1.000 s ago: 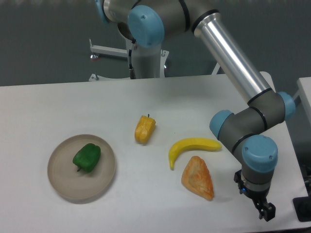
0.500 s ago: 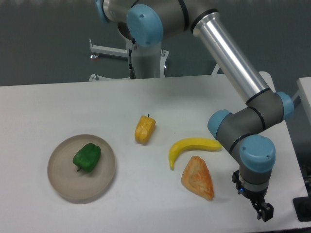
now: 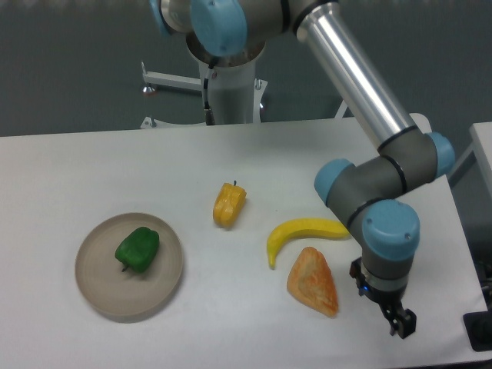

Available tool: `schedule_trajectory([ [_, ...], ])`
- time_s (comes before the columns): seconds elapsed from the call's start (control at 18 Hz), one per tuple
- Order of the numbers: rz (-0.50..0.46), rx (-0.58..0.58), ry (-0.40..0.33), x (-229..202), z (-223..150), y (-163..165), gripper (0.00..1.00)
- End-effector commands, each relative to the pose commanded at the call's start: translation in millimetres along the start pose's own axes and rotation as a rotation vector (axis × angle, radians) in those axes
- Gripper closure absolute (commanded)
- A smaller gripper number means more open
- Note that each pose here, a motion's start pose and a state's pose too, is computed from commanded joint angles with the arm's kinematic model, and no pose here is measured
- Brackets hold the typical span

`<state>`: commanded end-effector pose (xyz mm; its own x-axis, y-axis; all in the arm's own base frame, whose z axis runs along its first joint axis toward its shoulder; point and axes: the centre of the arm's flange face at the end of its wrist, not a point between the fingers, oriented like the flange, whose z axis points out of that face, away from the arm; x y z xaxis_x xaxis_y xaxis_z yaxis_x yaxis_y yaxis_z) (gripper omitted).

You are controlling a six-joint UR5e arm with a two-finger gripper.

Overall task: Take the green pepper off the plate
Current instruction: 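Raise the gripper from beside the bread slice and start moving, then move the open gripper over the green pepper on the plate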

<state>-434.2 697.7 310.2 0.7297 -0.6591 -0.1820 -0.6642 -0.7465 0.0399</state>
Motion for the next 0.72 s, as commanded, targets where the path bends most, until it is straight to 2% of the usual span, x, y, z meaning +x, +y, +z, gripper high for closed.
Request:
schedule_trajectory([
  [0.22, -0.102, 0.01, 0.045, 41, -31, -32, 0.0],
  [0.33, -0.163, 0.053, 0.063, 59, -44, -46, 0.0],
  [0.56, -0.347, 0.129, 0.141, 112, -61, -76, 0.0],
  [0.72, -0.429, 0.16, 0.207, 154, -67, -95, 0.0],
])
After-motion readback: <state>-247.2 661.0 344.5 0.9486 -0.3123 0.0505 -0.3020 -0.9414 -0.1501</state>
